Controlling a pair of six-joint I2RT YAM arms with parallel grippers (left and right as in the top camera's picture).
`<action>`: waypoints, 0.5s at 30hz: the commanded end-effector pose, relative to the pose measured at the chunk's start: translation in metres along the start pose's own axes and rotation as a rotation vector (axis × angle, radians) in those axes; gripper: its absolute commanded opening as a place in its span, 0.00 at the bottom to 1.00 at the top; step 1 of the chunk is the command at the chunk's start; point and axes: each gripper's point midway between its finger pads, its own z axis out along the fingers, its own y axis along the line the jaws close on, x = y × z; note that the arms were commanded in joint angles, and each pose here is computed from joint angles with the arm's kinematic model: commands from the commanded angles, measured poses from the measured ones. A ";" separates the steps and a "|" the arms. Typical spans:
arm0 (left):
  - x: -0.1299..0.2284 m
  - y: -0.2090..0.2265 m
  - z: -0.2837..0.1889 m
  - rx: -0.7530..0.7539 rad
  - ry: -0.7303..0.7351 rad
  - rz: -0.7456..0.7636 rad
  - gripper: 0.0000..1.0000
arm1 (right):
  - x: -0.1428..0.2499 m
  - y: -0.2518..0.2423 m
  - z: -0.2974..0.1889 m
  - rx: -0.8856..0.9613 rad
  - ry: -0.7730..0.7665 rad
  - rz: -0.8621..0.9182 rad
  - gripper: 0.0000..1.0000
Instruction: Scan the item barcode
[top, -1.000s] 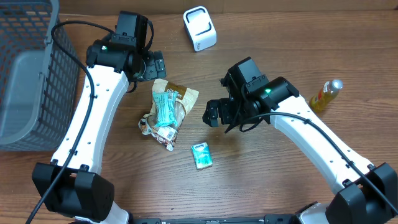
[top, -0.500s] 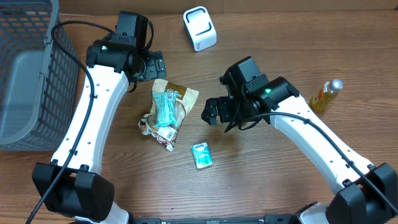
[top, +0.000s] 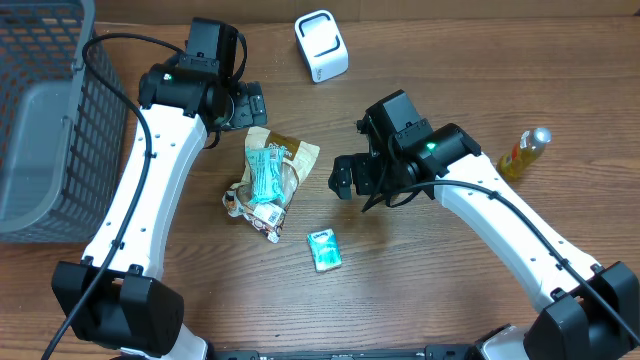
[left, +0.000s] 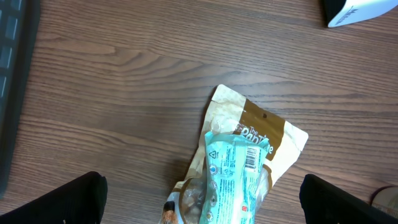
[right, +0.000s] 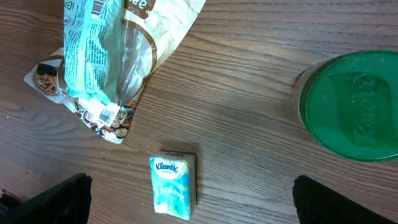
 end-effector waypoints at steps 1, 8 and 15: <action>-0.006 -0.002 -0.009 0.004 -0.030 0.015 1.00 | -0.002 0.000 -0.006 0.004 -0.026 -0.004 1.00; -0.006 -0.002 -0.009 0.005 -0.030 0.016 1.00 | -0.003 -0.001 -0.006 0.011 -0.029 -0.003 1.00; -0.006 -0.002 -0.009 0.005 -0.030 0.016 1.00 | -0.003 -0.001 -0.006 0.011 -0.029 -0.003 1.00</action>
